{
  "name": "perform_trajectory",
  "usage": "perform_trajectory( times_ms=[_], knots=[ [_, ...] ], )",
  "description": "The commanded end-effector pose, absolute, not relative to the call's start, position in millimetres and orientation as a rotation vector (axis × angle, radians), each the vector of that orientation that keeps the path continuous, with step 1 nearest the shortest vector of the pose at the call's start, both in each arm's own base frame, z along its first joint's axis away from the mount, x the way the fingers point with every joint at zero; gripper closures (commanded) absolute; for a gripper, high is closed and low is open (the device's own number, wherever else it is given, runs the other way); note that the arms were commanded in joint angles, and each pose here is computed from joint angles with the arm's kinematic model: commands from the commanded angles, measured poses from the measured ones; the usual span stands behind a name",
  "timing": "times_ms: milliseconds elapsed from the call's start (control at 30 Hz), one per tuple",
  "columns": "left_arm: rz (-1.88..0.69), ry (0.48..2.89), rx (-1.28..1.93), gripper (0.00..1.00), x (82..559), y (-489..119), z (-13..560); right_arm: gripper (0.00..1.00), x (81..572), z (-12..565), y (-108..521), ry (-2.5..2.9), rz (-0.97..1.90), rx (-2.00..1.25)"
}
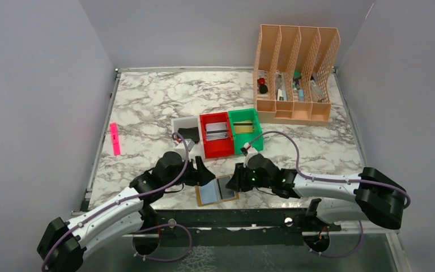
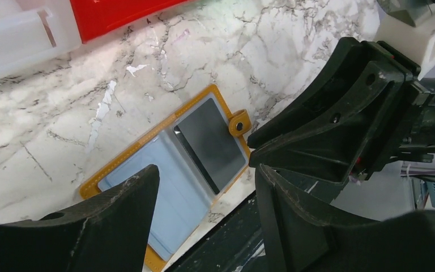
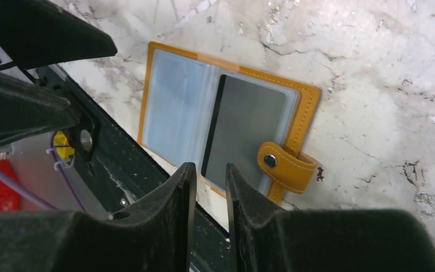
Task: Take the credit cards out of the card holder
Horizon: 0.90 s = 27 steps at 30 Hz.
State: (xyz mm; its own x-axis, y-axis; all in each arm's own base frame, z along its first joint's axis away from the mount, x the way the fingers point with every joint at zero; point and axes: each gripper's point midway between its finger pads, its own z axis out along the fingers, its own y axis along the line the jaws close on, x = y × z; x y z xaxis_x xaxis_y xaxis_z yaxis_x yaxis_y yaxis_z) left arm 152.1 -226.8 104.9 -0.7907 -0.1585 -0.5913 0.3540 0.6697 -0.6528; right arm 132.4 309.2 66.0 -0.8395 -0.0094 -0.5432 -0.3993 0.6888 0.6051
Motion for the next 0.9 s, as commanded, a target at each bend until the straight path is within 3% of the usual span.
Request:
perform_trajectory(
  times_ms=[0,533,867],
  knots=[
    [-1.058,2.223,0.127,0.35,157.5,-239.2,106.2,0.70,126.0,47.0,305.7,2.473,0.988,-0.287],
    [-1.013,2.310,0.236,0.35,144.0,-272.6,81.0,0.72,128.1,14.9,287.5,2.570,0.813,-0.245],
    [-0.961,2.380,0.210,0.38,135.0,-272.6,56.6,0.88,126.8,7.3,279.0,2.579,0.791,-0.200]
  ],
)
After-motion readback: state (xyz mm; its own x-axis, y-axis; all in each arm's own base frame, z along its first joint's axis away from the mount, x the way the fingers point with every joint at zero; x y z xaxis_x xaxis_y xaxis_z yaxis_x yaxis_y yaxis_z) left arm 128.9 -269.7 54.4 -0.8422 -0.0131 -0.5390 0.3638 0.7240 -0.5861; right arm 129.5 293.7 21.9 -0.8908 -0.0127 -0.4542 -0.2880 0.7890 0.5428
